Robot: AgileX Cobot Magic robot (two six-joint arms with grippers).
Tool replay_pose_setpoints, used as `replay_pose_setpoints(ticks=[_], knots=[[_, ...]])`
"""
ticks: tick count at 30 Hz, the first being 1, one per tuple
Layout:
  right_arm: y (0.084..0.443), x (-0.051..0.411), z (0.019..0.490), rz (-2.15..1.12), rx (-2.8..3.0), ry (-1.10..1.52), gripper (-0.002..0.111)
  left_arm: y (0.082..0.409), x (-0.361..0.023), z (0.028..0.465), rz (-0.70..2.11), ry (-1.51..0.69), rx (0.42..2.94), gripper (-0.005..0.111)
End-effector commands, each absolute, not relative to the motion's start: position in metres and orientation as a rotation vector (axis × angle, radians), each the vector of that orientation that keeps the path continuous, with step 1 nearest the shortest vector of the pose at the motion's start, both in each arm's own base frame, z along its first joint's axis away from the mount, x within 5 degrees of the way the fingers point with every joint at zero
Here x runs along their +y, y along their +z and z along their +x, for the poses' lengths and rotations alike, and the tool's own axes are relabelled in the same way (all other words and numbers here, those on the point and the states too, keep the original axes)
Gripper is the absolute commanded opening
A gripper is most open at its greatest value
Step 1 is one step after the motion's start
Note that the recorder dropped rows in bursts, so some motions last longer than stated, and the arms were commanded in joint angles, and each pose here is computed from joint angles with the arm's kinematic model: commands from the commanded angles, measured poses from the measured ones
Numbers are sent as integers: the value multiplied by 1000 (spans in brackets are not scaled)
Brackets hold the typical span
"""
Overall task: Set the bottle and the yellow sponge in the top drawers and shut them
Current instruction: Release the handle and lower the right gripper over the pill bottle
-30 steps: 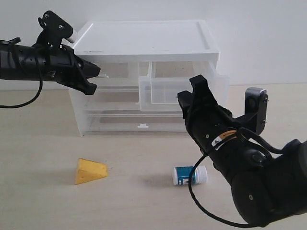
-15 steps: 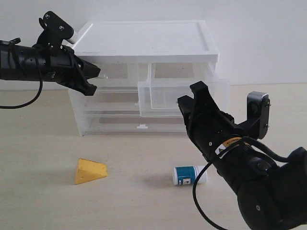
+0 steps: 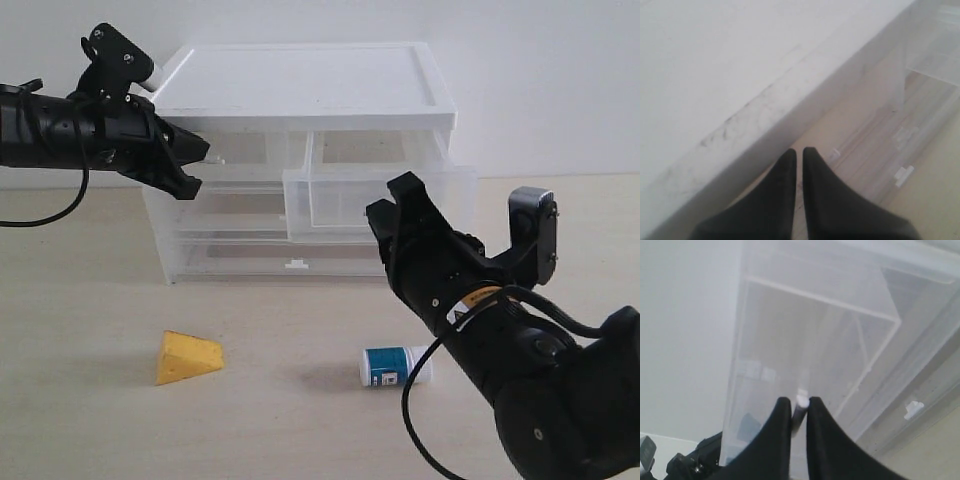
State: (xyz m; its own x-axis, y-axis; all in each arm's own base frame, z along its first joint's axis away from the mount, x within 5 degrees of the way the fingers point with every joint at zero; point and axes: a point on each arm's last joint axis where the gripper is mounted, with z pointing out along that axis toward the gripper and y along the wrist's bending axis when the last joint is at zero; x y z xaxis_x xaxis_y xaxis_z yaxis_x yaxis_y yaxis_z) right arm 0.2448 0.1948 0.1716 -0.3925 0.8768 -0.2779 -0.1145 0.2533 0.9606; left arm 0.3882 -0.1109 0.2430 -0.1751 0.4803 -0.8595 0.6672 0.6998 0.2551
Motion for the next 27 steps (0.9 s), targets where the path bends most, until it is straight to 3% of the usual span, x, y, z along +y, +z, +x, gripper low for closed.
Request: replay_pose_setpoints(ticks=[1,5,10,20,27], knots=[[192,209,244,528,1522,1388,2,249,-103,394,820,-175,1843,4],[193,211,243,479,1528,1380,20,249,-104,393,811,-186,1845,4],[193,213,242,428,1538,1374,52,249,-104,393,814,-192,1842,4],[172,223,230,21,1830,1118,52,250,-106,392,821,-213,1834,4],[185,214,222,-213,1949,859,52,250,-106,392,822,-216,1833,4]])
